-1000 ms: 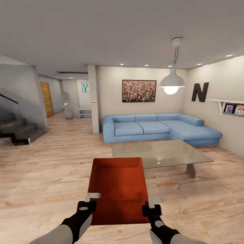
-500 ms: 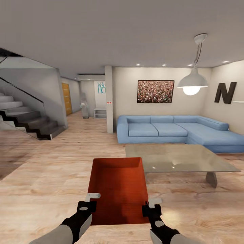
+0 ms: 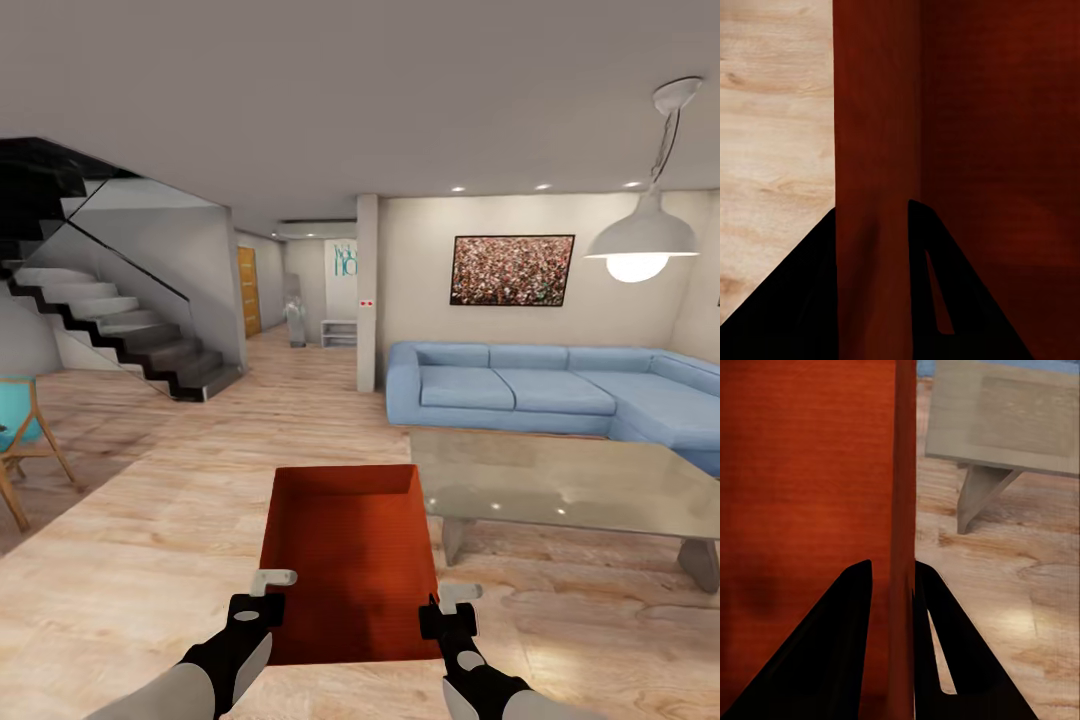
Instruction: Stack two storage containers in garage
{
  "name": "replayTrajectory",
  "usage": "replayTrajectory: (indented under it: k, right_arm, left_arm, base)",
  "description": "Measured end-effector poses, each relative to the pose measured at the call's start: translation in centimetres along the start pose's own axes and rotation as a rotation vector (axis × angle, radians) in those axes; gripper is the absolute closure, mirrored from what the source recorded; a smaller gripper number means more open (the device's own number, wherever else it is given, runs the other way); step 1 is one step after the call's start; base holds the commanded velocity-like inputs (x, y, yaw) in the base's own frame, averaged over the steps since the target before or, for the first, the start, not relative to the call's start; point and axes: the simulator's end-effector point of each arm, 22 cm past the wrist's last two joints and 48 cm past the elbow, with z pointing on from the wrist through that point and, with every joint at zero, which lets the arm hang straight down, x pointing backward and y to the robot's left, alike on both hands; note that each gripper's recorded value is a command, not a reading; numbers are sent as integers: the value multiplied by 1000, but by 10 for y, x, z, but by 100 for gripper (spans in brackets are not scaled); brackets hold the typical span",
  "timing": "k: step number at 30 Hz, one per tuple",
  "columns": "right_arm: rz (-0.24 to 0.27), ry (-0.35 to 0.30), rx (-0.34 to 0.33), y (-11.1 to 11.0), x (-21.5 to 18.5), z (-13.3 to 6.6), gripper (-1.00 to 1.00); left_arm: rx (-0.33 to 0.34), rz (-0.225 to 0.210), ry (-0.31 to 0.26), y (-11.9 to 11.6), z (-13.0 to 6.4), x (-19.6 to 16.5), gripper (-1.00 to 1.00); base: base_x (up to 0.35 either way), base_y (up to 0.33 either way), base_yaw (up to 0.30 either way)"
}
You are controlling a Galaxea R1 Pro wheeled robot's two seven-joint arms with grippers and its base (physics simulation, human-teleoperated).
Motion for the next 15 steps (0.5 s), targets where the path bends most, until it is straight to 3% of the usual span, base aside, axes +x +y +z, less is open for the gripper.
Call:
replayTrajectory:
  k: [15]
  right_arm:
    - [0, 0, 0, 0, 0, 0, 100]
  left_arm:
    - [0, 0, 0, 0, 0, 0, 100]
  base:
    - [0, 0, 300]
